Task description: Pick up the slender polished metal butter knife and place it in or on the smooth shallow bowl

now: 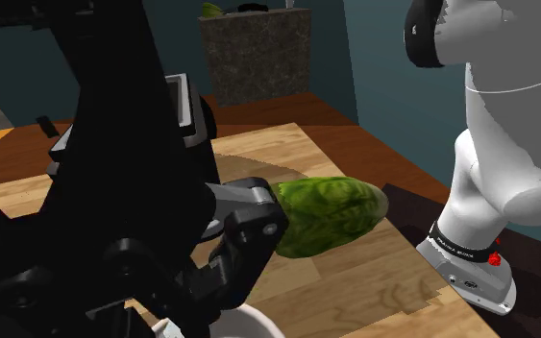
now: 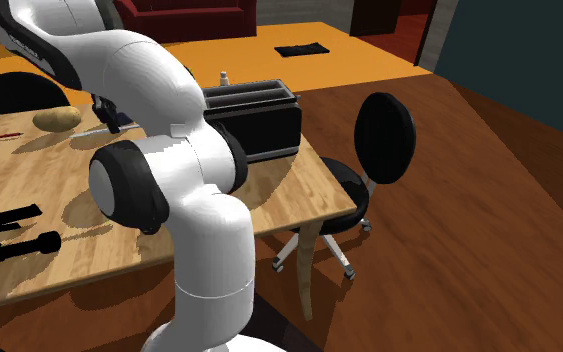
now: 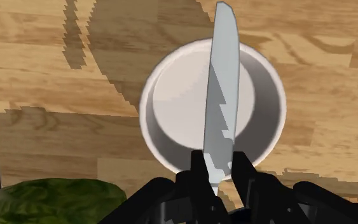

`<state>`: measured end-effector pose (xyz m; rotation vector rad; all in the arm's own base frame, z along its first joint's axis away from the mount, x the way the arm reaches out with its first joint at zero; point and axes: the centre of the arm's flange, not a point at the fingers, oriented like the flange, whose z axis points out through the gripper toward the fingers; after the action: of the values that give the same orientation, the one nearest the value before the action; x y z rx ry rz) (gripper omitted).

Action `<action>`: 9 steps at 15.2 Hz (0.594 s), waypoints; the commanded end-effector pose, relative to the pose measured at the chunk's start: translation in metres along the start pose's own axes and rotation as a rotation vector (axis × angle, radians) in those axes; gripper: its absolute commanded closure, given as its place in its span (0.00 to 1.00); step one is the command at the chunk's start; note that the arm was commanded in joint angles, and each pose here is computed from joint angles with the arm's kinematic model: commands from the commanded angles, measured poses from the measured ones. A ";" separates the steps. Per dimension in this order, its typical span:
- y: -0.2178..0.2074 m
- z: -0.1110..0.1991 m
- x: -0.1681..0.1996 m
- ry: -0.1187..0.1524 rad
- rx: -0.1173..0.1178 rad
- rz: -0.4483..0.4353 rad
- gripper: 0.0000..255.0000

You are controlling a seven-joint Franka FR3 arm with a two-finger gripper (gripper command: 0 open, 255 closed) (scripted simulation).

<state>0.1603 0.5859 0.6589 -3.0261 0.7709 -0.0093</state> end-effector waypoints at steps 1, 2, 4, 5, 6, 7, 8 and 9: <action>-0.016 0.003 -0.023 0.005 -0.003 0.005 1.00; -0.016 0.008 -0.023 0.005 -0.003 0.005 1.00; -0.016 0.018 -0.023 0.005 -0.003 0.005 1.00; -0.016 0.024 -0.023 0.005 -0.003 0.005 1.00; -0.016 0.029 -0.023 0.005 -0.003 0.005 1.00; -0.016 0.034 -0.023 0.005 -0.003 0.005 1.00; -0.016 0.039 -0.023 0.005 -0.003 0.005 1.00; -0.015 0.045 -0.023 0.005 -0.003 0.005 1.00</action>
<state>0.1487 0.6106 0.6204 -3.0281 0.7789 -0.0154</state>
